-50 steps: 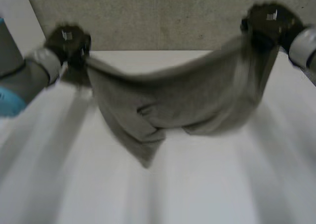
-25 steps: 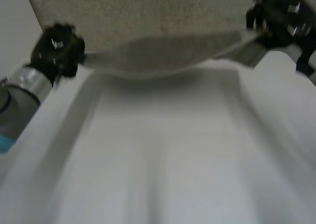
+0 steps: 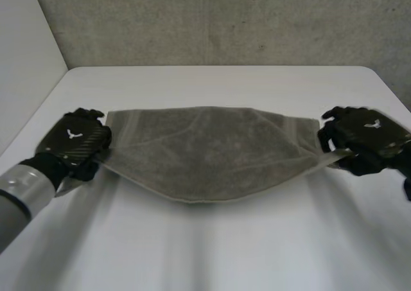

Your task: Fold the towel.

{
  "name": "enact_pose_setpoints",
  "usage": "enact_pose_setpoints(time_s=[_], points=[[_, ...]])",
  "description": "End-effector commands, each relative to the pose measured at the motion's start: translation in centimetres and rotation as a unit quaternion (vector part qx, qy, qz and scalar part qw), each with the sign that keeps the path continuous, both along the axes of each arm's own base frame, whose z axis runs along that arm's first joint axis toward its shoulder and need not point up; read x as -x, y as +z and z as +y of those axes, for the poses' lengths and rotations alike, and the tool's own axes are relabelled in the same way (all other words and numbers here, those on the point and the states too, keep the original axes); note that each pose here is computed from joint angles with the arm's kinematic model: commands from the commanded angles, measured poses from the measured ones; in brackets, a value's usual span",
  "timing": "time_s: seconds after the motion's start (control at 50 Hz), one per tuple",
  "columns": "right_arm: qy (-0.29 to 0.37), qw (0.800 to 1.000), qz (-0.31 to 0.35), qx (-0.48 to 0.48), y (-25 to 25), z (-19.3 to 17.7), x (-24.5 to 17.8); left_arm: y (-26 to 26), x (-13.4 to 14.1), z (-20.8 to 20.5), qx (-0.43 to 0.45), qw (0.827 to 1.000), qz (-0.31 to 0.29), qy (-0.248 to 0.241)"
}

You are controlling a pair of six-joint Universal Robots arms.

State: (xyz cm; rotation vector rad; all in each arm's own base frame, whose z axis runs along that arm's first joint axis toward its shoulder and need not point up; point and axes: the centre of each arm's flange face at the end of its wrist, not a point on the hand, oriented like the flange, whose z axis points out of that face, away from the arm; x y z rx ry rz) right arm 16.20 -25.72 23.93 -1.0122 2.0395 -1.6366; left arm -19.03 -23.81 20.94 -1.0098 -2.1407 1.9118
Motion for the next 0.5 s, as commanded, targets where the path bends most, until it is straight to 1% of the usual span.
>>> enact_pose_setpoints(time_s=[0.02,0.04,0.06,0.1,0.12,0.16,0.18,0.2,0.22,0.24,0.26,0.28,0.32,0.34,0.38,0.4,0.42,0.44,0.48,0.5], points=[[-0.029,0.999,-0.002,0.035,3.8,-0.7,2.0,2.9,-0.8,1.1,0.01,1.0,0.008,-0.01],[-0.032,0.999,0.001,0.035,3.7,-1.5,2.3,3.3,-0.8,0.6,0.02,1.0,0.009,-0.014],[-0.032,0.999,0.001,0.035,3.7,-1.5,2.3,3.3,-0.8,0.6,0.02,1.0,0.009,-0.014],[-0.031,0.999,0.011,0.012,1.9,-4.2,2.5,2.9,-0.6,-1.1,0.015,1.0,0.009,-0.018],[-0.031,0.999,0.011,0.012,1.8,-4.3,2.5,2.9,-0.6,-1.1,0.015,1.0,0.009,-0.018],[-0.032,0.998,0.049,0.005,0.1,-6.5,1.9,1.5,-0.1,-3.6,-0.007,1.0,0.007,-0.021],[-0.032,0.998,0.05,0.005,0.0,-6.5,1.9,1.5,-0.1,-3.7,-0.007,1.0,0.007,-0.021],[-0.033,0.996,0.077,0.011,-0.6,-7.3,1.3,1.0,0.5,-4.7,-0.011,1.0,0.004,-0.027],[-0.038,0.993,0.109,0.021,-1.2,-8.2,0.9,1.0,0.5,-4.7,-0.011,1.0,0.004,-0.027],[-0.038,0.993,0.109,0.021,-1.2,-8.2,0.9,0.5,1.3,-5.7,-0.01,0.999,-0.001,-0.037],[-0.04,0.989,0.137,0.03,-1.8,-9.0,0.3,-0.1,2.2,-6.8,-0.007,0.999,-0.01,-0.046],[-0.04,0.986,0.159,0.034,-2.6,-9.7,-0.3,-0.1,2.2,-6.8,-0.007,0.999,-0.01,-0.046],[-0.041,0.984,0.172,0.036,-3.3,-10.3,-1.0,-1.2,3.3,-9.4,0.005,0.998,-0.034,-0.046],[-0.041,0.984,0.172,0.036,-3.4,-10.4,-1.1,-1.2,3.3,-9.4,0.005,0.998,-0.034,-0.046],[-0.048,0.982,0.178,0.046,-3.9,-11.3,-2.2,-2.1,4.2,-11.8,0.022,0.998,-0.056,-0.034],[-0.048,0.982,0.178,0.046,-3.9,-11.3,-2.2,-2.1,4.2,-11.8,0.022,0.998,-0.056,-0.034],[-0.055,0.981,0.176,0.056,-4.0,-11.8,-2.5,-2.5,4.6,-12.9,0.033,0.997,-0.064,-0.031],[-0.061,0.982,0.168,0.063,-4.4,-12.5,-2.7,-2.5,4.6,-13.0,0.033,0.997,-0.064,-0.031],[-0.067,0.983,0.155,0.068,-4.9,-13.2,-2.9,-3.7,5.4,-14.6,0.044,0.996,-0.074,-0.034],[-0.067,0.983,0.155,0.068,-4.9,-13.2,-2.9,-3.7,5.4,-14.7,0.044,0.996,-0.074,-0.034]])
